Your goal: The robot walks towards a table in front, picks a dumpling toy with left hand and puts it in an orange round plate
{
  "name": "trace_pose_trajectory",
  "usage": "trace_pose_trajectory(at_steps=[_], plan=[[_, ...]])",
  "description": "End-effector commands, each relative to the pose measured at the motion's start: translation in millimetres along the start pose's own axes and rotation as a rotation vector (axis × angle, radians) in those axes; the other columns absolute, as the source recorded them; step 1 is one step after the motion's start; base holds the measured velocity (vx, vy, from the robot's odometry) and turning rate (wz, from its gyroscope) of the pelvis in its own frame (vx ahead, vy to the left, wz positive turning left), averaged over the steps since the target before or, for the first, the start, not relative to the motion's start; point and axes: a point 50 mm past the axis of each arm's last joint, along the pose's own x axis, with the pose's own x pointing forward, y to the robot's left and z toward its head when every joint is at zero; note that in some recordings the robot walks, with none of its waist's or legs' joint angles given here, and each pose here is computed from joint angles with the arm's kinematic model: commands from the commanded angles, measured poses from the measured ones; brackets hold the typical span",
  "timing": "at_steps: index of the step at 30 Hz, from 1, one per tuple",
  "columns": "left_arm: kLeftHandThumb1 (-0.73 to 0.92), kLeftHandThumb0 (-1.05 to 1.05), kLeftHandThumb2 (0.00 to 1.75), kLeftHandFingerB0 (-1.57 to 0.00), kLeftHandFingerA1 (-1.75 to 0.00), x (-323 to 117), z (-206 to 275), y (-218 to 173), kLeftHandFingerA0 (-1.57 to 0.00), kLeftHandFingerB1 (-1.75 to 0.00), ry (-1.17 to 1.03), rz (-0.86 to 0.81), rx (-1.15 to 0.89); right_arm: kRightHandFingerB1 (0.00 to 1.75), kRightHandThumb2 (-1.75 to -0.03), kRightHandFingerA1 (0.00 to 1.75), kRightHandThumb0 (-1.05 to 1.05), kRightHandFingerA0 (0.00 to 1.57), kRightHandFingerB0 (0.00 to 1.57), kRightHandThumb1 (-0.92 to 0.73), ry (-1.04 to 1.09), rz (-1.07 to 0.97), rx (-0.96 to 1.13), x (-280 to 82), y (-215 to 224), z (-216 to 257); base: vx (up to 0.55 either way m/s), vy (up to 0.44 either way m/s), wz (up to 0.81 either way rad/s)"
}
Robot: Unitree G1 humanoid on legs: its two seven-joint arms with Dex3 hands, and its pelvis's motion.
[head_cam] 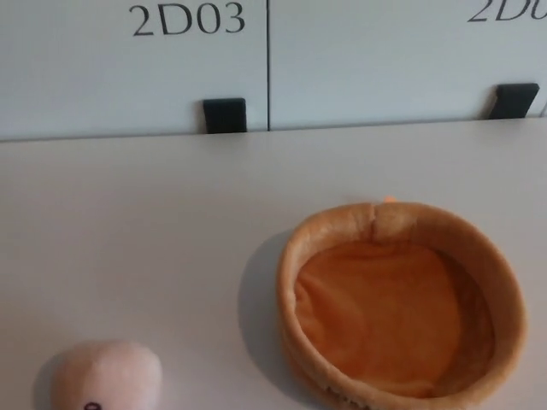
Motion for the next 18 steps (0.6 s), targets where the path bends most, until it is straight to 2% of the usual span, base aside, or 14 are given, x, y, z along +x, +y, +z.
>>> trace_pose_trajectory(at_steps=[1, 7, 10, 11, 15, 18], plan=[[0.61, -0.31, 0.59, -0.33, -0.34, -4, -1, 1, -0.41, -0.35, 0.006, -0.061, 0.071, 0.35, -0.56, 0.47, 0.00, 0.72, 0.36, -0.59, -0.002, -0.007, 0.001, -5, -1, -2, 0.06, 0.079, 0.09], [0.61, -0.33, 0.59, -0.29, -0.34, -13, 8, 0, -0.38, -0.33, -0.015, -0.171, 0.165, 0.36, -0.56, 0.49, -0.02, 0.74, 0.38, -0.59, -0.004, -0.012, 0.000, -7, 2, -3, 0.08, 0.021, 0.08], [0.61, -0.33, 0.59, -0.28, -0.34, -13, 22, 1, -0.41, -0.33, -0.053, -0.189, 0.214, 0.36, -0.57, 0.50, -0.02, 0.75, 0.37, -0.59, -0.012, -0.019, 0.006, -3, 2, 2, 0.04, -0.033, 0.06], [0.61, -0.33, 0.59, -0.29, -0.35, -13, 29, 1, -0.42, -0.33, -0.078, -0.194, 0.227, 0.36, -0.56, 0.48, 0.01, 0.69, 0.35, -0.59, -0.014, -0.025, 0.012, 0, -1, 4, 0.02, -0.084, 0.09], [0.59, -0.35, 0.58, -0.29, -0.37, -17, 41, 1, -0.44, -0.32, -0.124, -0.205, 0.238, 0.36, -0.56, 0.48, 0.01, 0.72, 0.36, -0.60, -0.015, -0.039, 0.011, 7, -6, 5, 0.00, 0.000, 0.00], [0.59, -0.35, 0.58, -0.29, -0.35, -29, 44, 0, -0.40, -0.32, -0.134, -0.217, 0.231, 0.35, -0.56, 0.47, 0.00, 0.72, 0.35, -0.60, -0.009, -0.034, 0.008, 7, -8, 5, 0.00, 0.000, 0.00]])
